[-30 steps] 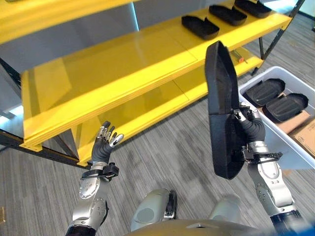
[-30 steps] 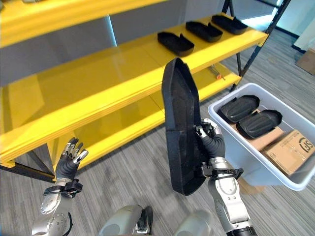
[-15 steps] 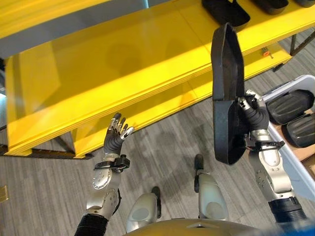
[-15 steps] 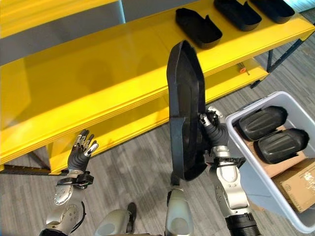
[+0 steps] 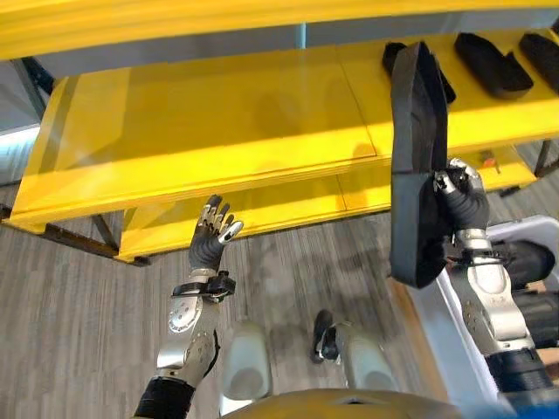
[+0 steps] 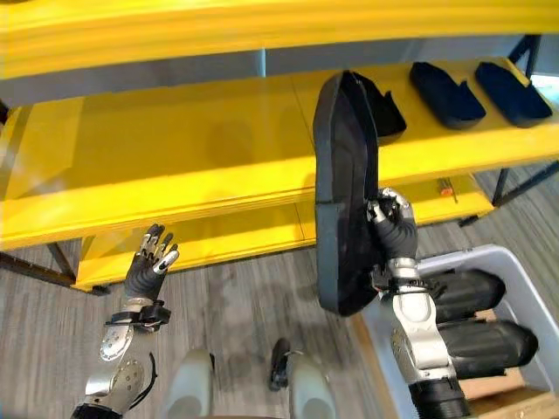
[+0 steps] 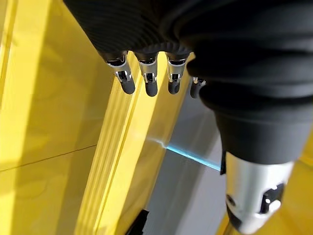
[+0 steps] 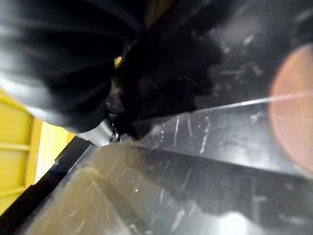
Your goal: Move parts from the plastic box to the shelf.
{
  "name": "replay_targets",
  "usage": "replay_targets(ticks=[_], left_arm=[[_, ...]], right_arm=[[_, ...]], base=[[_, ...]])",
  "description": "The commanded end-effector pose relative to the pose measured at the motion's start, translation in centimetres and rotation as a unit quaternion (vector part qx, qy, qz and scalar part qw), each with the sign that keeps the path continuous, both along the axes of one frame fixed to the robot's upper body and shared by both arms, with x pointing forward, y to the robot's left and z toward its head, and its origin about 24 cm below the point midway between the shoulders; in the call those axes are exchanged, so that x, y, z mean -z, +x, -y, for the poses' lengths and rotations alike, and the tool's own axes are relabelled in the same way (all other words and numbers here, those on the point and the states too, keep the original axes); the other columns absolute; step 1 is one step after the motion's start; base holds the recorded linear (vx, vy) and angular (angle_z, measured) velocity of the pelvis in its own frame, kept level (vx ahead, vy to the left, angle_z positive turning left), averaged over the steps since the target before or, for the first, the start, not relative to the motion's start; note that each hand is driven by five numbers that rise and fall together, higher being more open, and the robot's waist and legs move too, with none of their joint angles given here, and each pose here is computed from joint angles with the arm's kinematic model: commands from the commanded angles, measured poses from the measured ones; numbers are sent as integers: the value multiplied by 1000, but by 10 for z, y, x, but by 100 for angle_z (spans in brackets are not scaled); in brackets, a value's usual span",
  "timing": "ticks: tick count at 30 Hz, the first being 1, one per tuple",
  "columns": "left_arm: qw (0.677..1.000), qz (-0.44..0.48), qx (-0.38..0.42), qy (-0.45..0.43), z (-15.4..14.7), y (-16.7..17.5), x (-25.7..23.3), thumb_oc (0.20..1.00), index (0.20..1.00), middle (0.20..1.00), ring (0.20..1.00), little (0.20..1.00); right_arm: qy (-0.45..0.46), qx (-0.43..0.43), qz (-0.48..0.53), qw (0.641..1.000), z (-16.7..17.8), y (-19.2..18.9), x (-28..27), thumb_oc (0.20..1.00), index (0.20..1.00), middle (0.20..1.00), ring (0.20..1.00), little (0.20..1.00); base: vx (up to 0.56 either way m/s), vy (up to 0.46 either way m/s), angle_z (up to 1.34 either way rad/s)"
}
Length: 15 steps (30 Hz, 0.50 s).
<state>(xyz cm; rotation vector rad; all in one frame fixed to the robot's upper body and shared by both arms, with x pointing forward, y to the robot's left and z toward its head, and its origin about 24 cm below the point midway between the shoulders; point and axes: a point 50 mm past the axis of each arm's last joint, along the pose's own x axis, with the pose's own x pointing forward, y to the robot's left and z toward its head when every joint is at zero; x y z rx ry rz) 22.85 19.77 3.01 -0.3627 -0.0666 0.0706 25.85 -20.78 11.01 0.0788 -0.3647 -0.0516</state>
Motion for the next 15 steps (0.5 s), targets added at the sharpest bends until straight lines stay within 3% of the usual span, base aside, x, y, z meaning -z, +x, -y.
replay_targets(ticks=[1,5,15], left_arm=[[998,52,-12,24,-8,0,-20,1000,1000,1000,1000,1000],[997,70,-17,32,-12,3,-27,1000,1000,1000,1000,1000],[993,98,-38,50,-20,13,-43,1000,1000,1000,1000,1000]], right_arm=[[-2,6,86,996,3,-4,-31,200,200,200,200,200],[-7,19,76,997,5,-5,-26,200,200,200,200,200],[0,11,70,997,-2,8,-27,200,200,200,200,200]], base=[[288,382,-47],[130,205,-73],[75,80,-10]])
